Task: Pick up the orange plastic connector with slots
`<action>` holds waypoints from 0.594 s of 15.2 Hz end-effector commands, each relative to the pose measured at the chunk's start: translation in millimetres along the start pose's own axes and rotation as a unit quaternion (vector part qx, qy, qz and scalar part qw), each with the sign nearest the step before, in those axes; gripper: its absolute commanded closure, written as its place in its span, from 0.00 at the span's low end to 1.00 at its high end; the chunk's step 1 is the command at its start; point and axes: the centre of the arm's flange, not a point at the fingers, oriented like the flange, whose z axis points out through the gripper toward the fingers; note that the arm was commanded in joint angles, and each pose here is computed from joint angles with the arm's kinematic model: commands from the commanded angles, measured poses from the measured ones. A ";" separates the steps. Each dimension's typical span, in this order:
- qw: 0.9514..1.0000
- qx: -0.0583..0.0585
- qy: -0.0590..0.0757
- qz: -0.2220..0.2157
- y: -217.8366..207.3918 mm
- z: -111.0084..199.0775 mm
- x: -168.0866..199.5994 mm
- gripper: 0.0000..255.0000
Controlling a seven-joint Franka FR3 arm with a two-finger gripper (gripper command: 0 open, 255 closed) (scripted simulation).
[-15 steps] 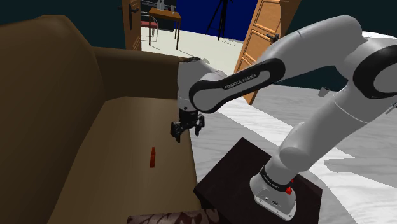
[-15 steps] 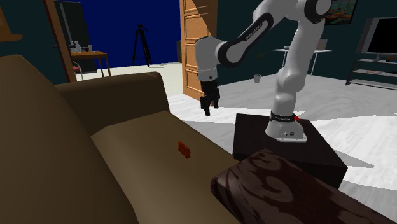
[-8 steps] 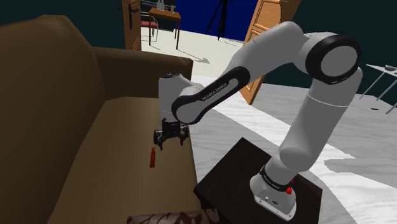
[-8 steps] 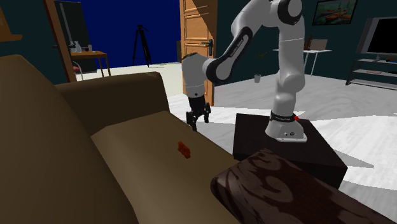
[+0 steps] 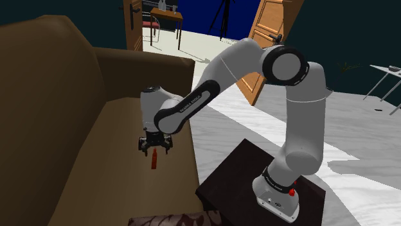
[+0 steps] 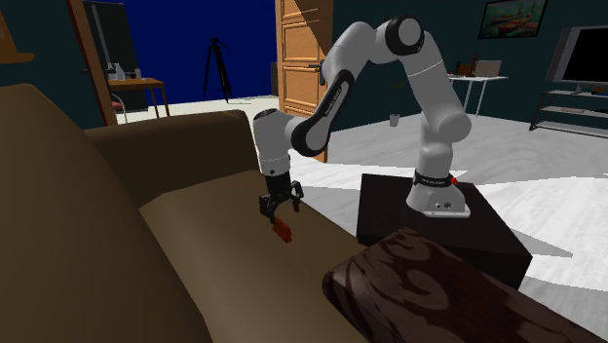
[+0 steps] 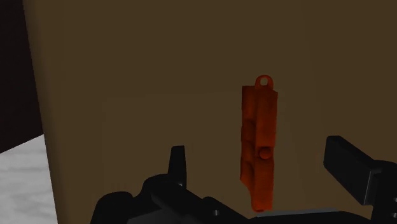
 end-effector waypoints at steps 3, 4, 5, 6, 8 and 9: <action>1.000 0.001 0.000 0.019 -14.0 24.8 9.7 0.00; 1.000 0.001 0.000 0.019 -14.5 30.0 10.3 0.00; 1.000 0.001 0.000 0.019 -14.9 35.2 10.9 0.00; 1.000 0.001 0.000 0.019 -15.4 40.5 11.5 0.00; 1.000 0.001 0.000 0.019 -16.3 50.9 12.6 0.00; 1.000 0.001 0.000 0.019 -16.6 53.9 13.0 0.00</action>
